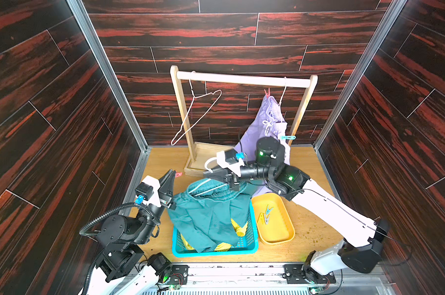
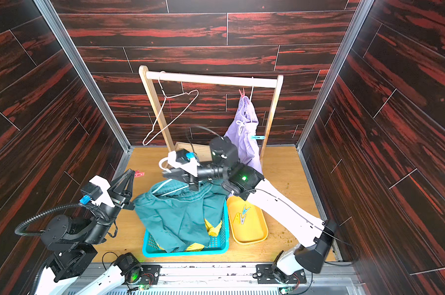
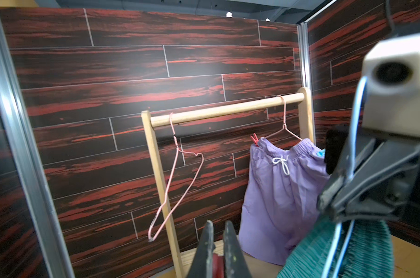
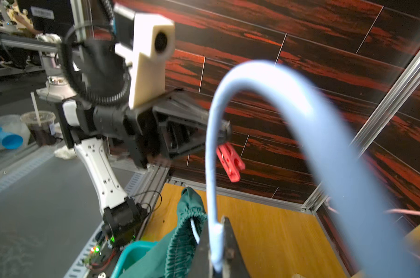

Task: Remove the clothespins securing shorts to the hanger
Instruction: Place the hanger in the basket.

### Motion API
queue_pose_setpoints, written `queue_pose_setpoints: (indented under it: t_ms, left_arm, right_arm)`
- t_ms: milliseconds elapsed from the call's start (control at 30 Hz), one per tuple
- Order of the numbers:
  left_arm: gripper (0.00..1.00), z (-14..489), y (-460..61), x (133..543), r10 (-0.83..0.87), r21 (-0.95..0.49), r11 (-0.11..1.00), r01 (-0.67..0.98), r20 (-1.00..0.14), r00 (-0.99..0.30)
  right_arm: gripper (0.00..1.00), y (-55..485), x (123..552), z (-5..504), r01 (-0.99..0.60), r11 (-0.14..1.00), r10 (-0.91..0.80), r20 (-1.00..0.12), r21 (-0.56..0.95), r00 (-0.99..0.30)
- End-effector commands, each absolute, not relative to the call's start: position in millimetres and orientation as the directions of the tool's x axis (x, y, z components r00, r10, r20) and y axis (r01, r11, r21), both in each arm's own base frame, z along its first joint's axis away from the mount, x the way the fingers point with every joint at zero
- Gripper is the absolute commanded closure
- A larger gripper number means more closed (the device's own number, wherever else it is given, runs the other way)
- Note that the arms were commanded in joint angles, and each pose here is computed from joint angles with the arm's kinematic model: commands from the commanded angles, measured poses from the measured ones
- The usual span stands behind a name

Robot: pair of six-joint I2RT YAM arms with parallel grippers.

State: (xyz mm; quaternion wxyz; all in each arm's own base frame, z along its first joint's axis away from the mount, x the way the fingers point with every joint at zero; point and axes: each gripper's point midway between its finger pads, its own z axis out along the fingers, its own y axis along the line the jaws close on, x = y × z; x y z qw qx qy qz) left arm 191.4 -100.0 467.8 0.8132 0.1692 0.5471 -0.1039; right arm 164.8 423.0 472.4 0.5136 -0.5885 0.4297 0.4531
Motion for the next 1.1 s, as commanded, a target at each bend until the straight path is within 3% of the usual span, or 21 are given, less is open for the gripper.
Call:
queue_pose_setpoints:
  t_ms: [0, 500, 867, 1067]
  left_arm:
    - [1.0, 478.7, -92.8, 192.9, 0.028, 0.166, 0.938, 0.303, -0.91, 0.413]
    - [1.0, 482.9, -79.5, 180.8, 0.006, 0.14, 0.947, 0.288, -0.906, 0.422]
    - [1.0, 479.4, -86.9, 189.9, 0.04, 0.167, 0.943, 0.289, -0.916, 0.399]
    - [1.0, 470.3, -96.4, 195.9, 0.01, 0.141, 0.933, 0.332, -0.93, 0.367]
  right_arm:
    - [1.0, 433.4, 159.2, 476.4, -0.995, -0.074, -0.123, -0.989, -0.067, 0.076]
    - [1.0, 479.5, 137.5, 485.3, -0.995, 0.023, -0.261, -0.96, 0.096, -0.098]
    - [1.0, 484.4, 158.9, 422.9, -0.961, 0.116, -0.333, -0.902, 0.251, -0.276]
    - [1.0, 468.5, 192.5, 396.9, -0.918, 0.174, -0.254, -0.885, 0.356, -0.391]
